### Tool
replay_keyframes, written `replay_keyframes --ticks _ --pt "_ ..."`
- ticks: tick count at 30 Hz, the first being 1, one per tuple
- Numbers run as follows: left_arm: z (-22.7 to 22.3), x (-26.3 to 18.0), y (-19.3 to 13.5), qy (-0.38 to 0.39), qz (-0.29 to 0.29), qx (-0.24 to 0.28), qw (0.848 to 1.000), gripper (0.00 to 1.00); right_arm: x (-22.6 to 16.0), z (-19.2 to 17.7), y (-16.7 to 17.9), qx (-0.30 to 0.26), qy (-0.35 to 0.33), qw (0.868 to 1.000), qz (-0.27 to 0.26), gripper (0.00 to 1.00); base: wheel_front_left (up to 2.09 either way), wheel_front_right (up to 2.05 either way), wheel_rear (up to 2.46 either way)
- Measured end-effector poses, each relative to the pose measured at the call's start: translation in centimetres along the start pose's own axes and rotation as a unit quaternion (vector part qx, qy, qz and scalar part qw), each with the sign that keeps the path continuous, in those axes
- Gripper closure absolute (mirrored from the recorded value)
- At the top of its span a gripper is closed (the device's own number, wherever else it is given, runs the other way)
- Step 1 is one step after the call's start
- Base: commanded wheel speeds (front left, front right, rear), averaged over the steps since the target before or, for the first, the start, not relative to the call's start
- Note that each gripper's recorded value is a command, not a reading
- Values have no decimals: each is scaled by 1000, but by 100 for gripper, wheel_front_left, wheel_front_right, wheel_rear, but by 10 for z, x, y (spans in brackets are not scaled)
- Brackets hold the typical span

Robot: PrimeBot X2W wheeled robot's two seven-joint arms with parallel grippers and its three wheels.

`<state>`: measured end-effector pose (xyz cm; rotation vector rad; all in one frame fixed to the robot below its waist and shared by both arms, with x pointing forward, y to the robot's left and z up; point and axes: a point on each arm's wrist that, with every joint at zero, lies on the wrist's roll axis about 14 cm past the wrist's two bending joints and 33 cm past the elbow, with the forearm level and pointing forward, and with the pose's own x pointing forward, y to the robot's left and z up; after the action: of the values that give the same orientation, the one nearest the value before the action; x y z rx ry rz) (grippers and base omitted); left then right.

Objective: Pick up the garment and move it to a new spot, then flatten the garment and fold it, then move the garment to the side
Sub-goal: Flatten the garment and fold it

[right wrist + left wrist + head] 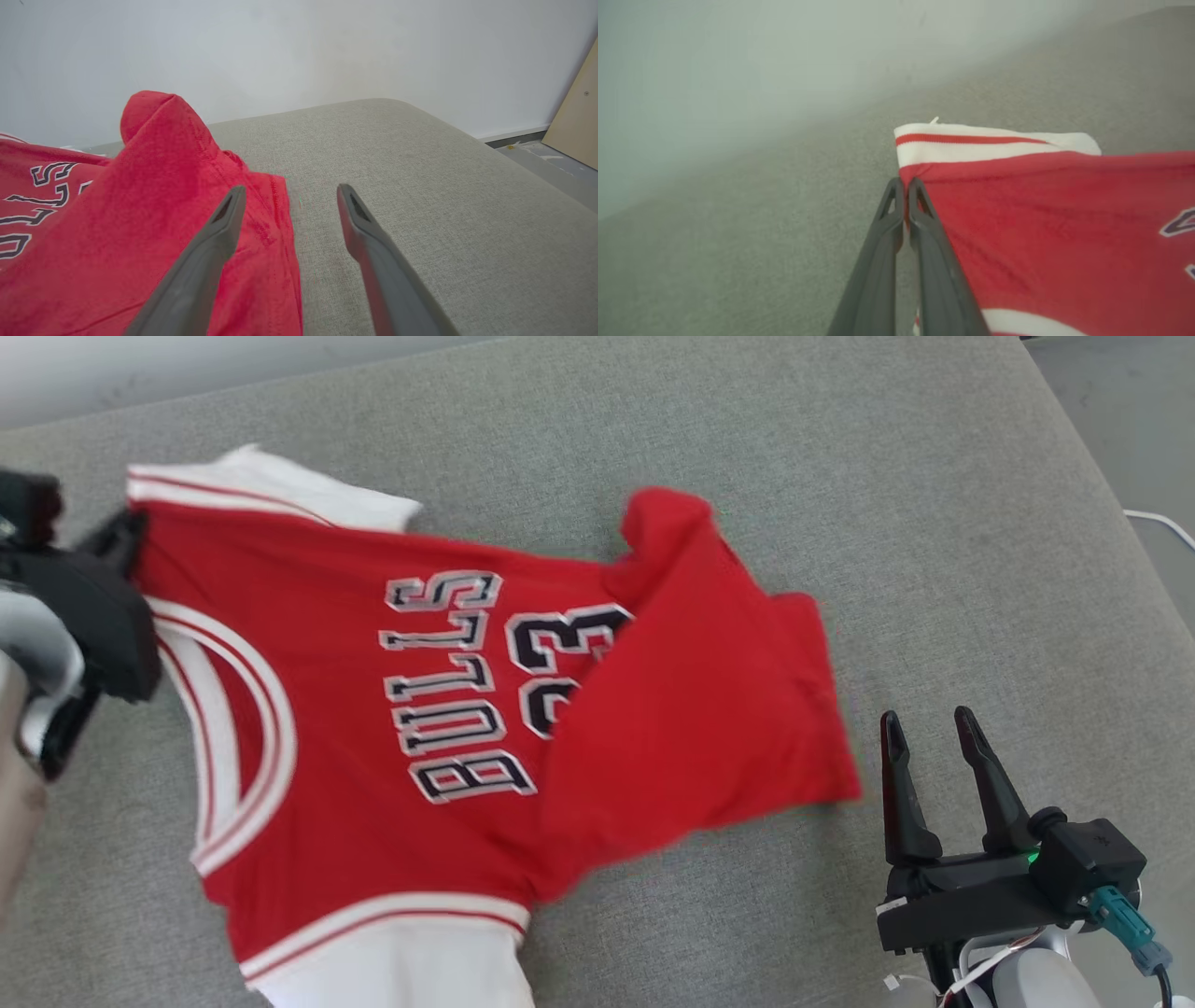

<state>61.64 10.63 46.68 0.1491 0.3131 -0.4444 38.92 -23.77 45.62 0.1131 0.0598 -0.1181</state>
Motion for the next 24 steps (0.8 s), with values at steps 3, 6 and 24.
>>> replay_keyframes --ticks 3,6,24 --pt "18 -3 18 -37 27 21 999 100 0 1 1 -1 -1 1000 2 0 0 0 0" --pt "17 -6 28 -41 41 32 998 59 0 1 1 -3 0 1000 4 0 0 0 0" --pt "83 -94 31 -221 99 -8 970 0 -11 14 20 -9 -18 999 49 0 0 0 0"
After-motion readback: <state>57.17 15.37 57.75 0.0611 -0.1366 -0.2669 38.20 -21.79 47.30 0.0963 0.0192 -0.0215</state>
